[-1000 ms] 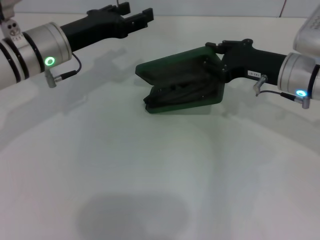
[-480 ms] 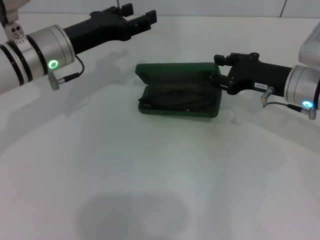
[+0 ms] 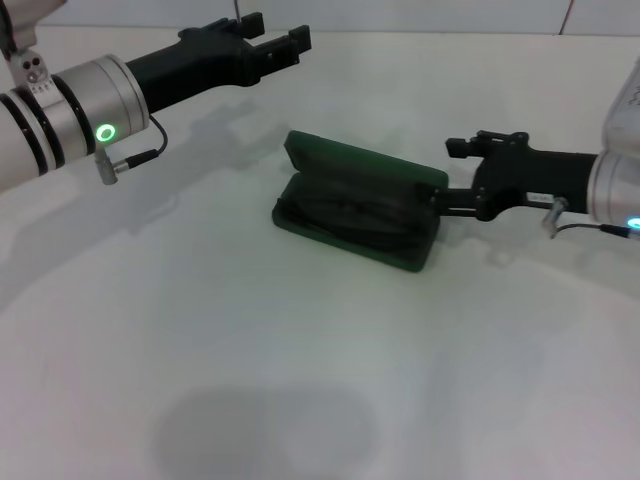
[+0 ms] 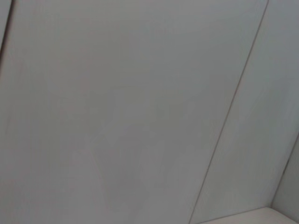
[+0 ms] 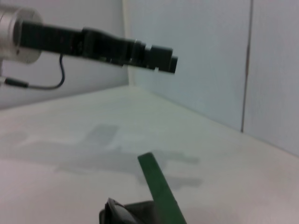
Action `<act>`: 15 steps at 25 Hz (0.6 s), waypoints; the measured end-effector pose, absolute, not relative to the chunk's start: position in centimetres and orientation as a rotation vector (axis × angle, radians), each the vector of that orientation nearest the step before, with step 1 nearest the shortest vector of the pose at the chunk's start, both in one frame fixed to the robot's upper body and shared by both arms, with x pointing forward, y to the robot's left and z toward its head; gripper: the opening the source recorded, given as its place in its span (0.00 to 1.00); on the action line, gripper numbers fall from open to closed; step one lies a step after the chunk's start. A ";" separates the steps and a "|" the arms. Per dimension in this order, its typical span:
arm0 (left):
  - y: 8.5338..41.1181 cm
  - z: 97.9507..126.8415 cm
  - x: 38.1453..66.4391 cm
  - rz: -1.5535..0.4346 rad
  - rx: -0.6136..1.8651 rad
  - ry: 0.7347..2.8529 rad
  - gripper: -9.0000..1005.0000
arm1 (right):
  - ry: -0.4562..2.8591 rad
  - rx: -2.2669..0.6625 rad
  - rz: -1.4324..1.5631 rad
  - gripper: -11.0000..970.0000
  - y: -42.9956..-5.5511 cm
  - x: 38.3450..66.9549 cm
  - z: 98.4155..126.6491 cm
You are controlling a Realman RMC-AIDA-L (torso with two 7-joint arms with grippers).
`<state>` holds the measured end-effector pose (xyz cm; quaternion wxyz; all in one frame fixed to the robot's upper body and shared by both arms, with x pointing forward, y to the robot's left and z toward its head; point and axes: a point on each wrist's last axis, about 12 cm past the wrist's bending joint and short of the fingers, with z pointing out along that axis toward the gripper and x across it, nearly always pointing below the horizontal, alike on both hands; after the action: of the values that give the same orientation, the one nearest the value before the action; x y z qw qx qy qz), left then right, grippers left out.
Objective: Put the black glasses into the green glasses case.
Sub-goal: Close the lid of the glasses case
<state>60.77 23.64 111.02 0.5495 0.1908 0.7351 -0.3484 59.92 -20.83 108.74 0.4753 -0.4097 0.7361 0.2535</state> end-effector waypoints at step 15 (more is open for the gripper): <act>23.3 111.0 60.9 -0.798 0.487 1.727 0.79 | 1.832 -1.185 0.653 0.79 -23.4 61.1 110.6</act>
<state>60.89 23.32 110.95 0.5553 0.2062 0.7314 -0.3380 61.07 -23.39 110.61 0.4187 -0.4725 0.7305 0.2605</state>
